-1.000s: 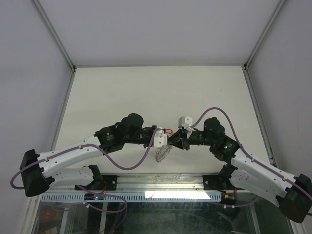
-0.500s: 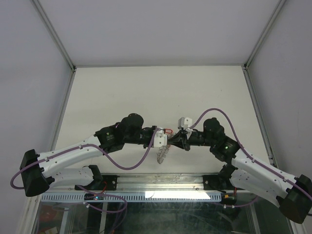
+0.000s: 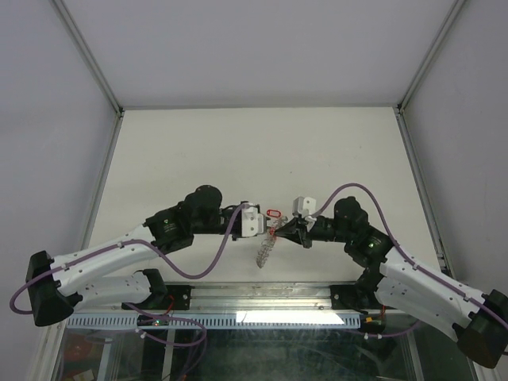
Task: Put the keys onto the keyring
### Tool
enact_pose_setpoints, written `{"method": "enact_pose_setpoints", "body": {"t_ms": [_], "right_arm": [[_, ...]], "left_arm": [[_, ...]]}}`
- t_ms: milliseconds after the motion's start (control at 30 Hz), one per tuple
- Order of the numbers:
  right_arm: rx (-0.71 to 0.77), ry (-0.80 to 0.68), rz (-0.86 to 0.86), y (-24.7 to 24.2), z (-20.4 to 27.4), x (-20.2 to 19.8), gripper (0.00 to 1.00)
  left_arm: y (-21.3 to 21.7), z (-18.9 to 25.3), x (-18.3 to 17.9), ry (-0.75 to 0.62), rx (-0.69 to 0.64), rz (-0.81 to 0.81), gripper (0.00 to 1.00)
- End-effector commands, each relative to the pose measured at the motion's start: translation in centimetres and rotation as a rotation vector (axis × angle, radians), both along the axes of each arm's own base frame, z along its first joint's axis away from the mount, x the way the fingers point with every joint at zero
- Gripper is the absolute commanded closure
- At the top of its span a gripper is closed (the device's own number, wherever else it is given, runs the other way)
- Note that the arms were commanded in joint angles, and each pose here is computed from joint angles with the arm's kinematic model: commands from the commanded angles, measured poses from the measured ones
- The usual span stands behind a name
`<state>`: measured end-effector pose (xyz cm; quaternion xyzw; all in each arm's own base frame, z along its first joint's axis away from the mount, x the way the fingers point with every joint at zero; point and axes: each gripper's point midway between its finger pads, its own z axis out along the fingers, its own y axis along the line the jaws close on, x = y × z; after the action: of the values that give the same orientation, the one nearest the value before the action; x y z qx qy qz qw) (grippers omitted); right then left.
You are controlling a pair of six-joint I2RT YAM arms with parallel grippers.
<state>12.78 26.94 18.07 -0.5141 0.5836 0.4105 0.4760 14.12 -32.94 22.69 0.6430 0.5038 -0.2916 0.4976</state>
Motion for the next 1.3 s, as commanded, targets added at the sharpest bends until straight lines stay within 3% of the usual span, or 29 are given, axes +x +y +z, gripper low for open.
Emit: {"method": "enact_pose_setpoints", "body": {"t_ms": [0, 167, 233, 367, 600, 967, 1133, 1267], "right_arm": [[0.118, -0.221, 0.019, -0.2, 3.7, 0.0, 1.00], [0.160, -0.334, 0.002, -1.0, 4.2, 0.0, 1.00], [0.165, -0.366, 0.014, -1.1, 4.4, -0.3, 1.00], [0.168, -0.400, 0.031, -1.2, 4.7, -0.5, 1.00], [0.169, -0.432, 0.063, -1.2, 5.1, -1.0, 1.00], [0.197, -0.460, 0.073, -1.3, 6.0, -1.3, 1.00], [0.204, -0.460, 0.077, -1.2, 6.2, -1.4, 1.00], [0.206, -0.457, 0.087, -1.1, 6.2, -1.5, 1.00]], "left_arm": [[0.1, 5.6, -0.7, -0.031, -0.225, 0.018, 0.77], [0.3, 5.5, -1.1, -0.006, -0.249, 0.013, 0.75], [0.2, 5.1, -1.4, 0.002, -0.243, -0.006, 0.71], [-0.3, 4.5, -2.1, 0.007, -0.234, -0.057, 0.63], [-1.0, 3.1, -2.5, 0.022, -0.197, -0.109, 0.59], [-1.7, 1.6, -2.6, 0.033, -0.153, -0.143, 0.62], [-2.0, 1.2, -2.0, 0.020, -0.133, -0.128, 0.73], [-2.0, 1.2, -1.4, -0.001, -0.122, -0.105, 0.74]]}}
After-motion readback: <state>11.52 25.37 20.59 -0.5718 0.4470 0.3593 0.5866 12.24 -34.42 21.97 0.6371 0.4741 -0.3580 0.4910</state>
